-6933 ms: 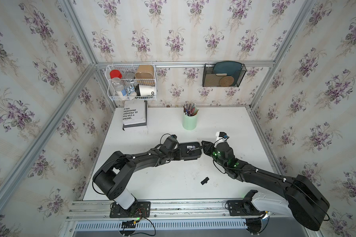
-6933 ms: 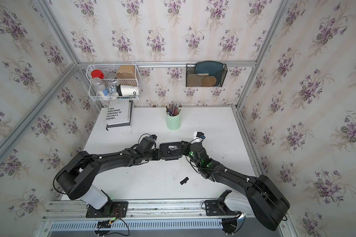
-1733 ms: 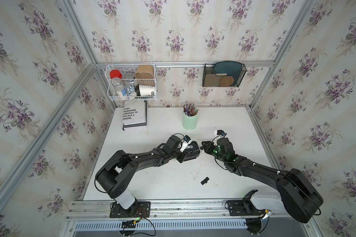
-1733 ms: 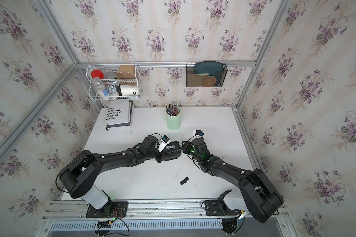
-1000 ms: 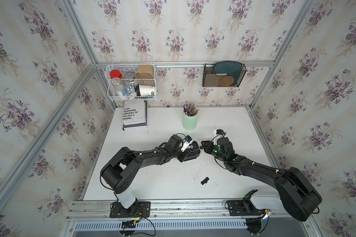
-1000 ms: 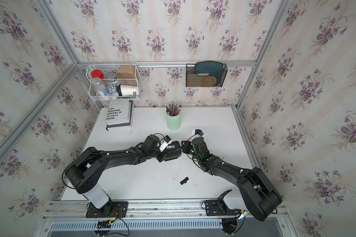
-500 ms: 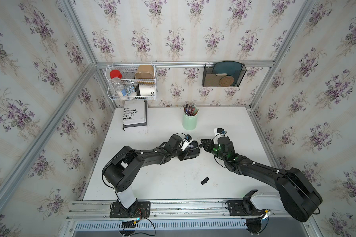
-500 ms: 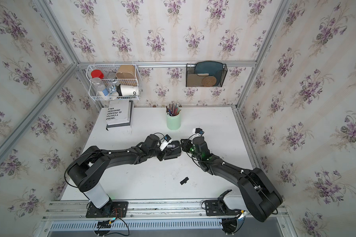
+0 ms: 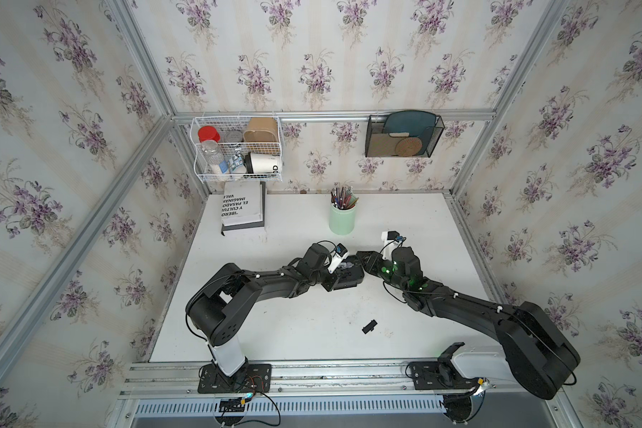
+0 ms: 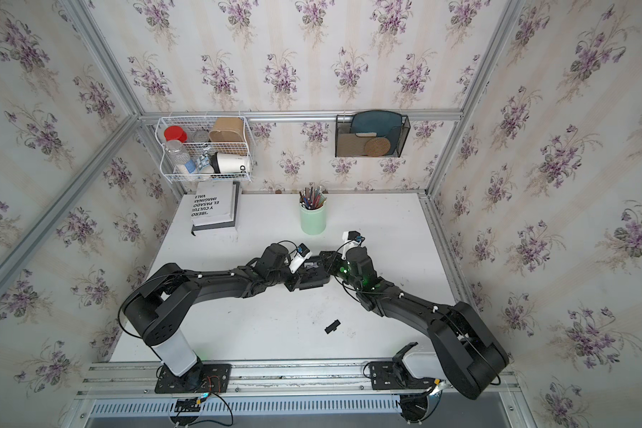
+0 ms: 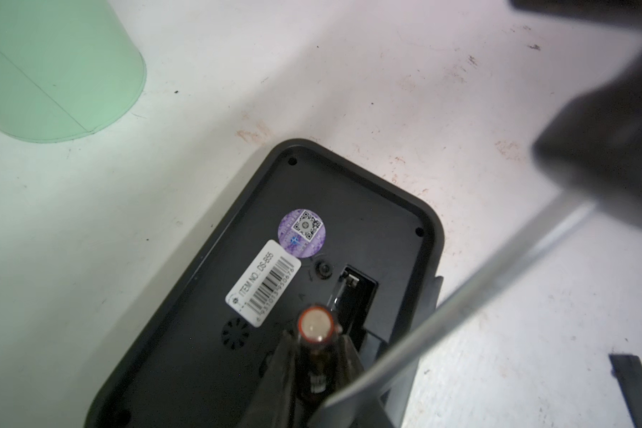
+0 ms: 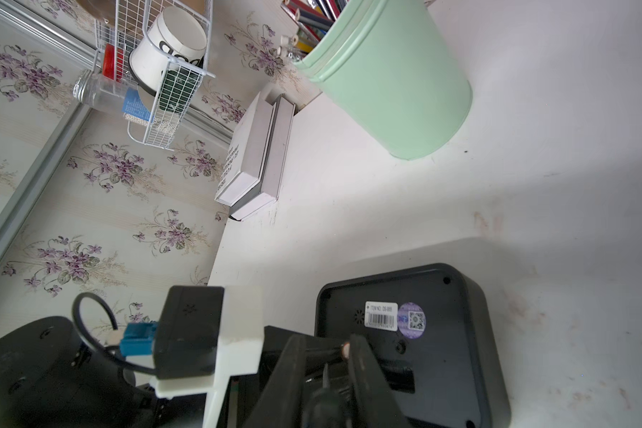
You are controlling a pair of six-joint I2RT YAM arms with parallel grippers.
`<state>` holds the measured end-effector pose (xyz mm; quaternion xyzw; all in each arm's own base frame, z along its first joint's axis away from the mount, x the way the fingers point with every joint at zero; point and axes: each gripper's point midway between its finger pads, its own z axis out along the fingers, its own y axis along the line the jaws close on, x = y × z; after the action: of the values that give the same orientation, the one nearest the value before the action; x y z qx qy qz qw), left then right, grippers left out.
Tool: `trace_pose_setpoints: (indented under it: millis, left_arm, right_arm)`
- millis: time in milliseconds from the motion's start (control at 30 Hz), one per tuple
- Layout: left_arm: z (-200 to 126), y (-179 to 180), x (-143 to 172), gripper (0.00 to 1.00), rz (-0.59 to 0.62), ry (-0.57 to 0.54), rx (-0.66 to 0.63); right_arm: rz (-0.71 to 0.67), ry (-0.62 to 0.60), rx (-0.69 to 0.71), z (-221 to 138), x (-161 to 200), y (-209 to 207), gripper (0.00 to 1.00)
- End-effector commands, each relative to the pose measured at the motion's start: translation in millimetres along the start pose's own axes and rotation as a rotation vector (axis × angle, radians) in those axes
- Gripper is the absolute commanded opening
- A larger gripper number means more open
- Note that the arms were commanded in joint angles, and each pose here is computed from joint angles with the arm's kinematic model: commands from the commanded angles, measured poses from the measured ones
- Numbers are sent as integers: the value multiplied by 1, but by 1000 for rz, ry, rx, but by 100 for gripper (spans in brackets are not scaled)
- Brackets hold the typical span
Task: Remove the battery from the alarm
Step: Release the battery from the alarm, then place the screwdriver at the center of the board, then remove the battery from the alarm.
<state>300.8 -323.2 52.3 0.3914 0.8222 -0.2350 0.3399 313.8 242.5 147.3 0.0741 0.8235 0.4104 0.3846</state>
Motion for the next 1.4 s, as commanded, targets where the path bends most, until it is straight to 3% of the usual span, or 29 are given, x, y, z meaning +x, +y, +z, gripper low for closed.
trace_pose_setpoints:
  millis: [0, 267, 400, 500, 700, 867, 1067, 1167, 1233, 1300, 1367]
  left_arm:
    - [-2, 2, 15, 15, -29, 51, -19]
    - [-18, -2, -13, 14, -45, -42, -10]
    - [-30, -2, -31, 14, -67, -100, -10]
    - [-43, 4, -36, 14, -104, -131, -47]
    - [-80, 44, -7, 15, -315, -66, -233]
    - [-95, 63, 47, 15, -461, 61, -343]
    - [-82, 70, 93, 15, -570, 204, -362]
    - [-78, 70, 99, 17, -590, 223, -355]
    - [-75, 69, 103, 19, -602, 242, -348]
    - [-74, 67, 102, 23, -602, 243, -335]
    - [-75, 67, 103, 28, -605, 243, -338]
  right_arm:
    - [-5, -25, -7, -4, -6, 4, 0]
    - [-41, -140, 27, -27, -47, 14, 0]
    - [-15, -191, 145, -46, -72, -16, 0]
    - [43, -183, 203, -58, -72, -46, 0]
    - [201, -154, 131, -70, -55, -78, 0]
    - [304, -105, 129, -72, -30, -99, 0]
    - [437, -66, 189, -73, 0, -135, 20]
    - [459, -45, 238, -74, 10, -146, 35]
    - [461, -38, 260, -75, 13, -150, 39]
    - [459, -39, 283, -78, 13, -152, 54]
    - [454, -37, 329, -83, 12, -155, 59]
